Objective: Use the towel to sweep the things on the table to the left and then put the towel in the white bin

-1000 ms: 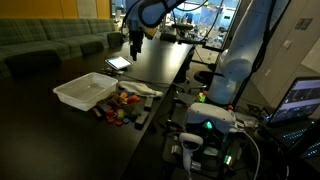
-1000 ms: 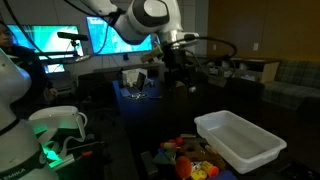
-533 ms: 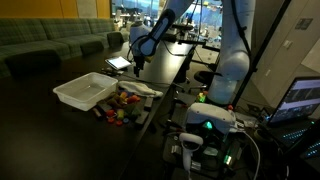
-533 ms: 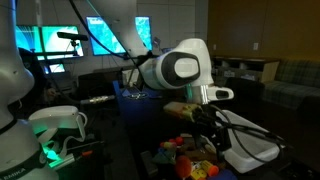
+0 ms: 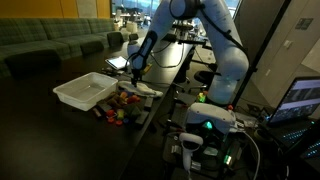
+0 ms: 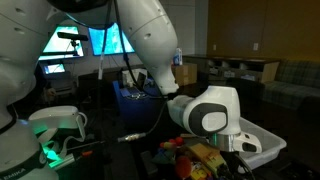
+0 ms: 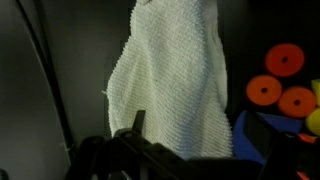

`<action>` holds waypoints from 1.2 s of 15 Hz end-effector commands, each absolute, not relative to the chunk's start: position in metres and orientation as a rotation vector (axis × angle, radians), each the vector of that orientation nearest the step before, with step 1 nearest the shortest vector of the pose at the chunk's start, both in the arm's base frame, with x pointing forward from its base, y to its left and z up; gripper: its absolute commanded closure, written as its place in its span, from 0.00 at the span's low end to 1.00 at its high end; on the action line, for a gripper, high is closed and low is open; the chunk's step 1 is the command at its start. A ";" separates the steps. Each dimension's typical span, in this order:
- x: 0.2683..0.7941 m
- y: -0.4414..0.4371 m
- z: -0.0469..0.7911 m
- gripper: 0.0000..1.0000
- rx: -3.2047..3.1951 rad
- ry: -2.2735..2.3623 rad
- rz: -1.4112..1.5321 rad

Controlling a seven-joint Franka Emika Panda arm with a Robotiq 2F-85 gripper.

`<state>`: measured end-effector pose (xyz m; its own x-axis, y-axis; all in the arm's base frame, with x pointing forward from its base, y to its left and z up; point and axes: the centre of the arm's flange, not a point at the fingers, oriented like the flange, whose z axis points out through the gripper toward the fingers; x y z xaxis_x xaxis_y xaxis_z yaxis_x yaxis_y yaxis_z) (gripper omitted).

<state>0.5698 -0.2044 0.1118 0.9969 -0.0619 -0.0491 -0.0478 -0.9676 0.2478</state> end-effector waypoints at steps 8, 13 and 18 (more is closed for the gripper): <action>0.608 -0.280 0.039 0.00 2.951 -0.305 -0.110; 0.607 -0.289 0.024 0.42 2.989 -0.298 -0.206; 0.603 -0.286 0.041 0.80 2.984 -0.231 -0.275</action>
<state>0.5976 -0.2854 0.0410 0.9706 -0.1940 -0.1423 -0.1694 -0.9711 0.1684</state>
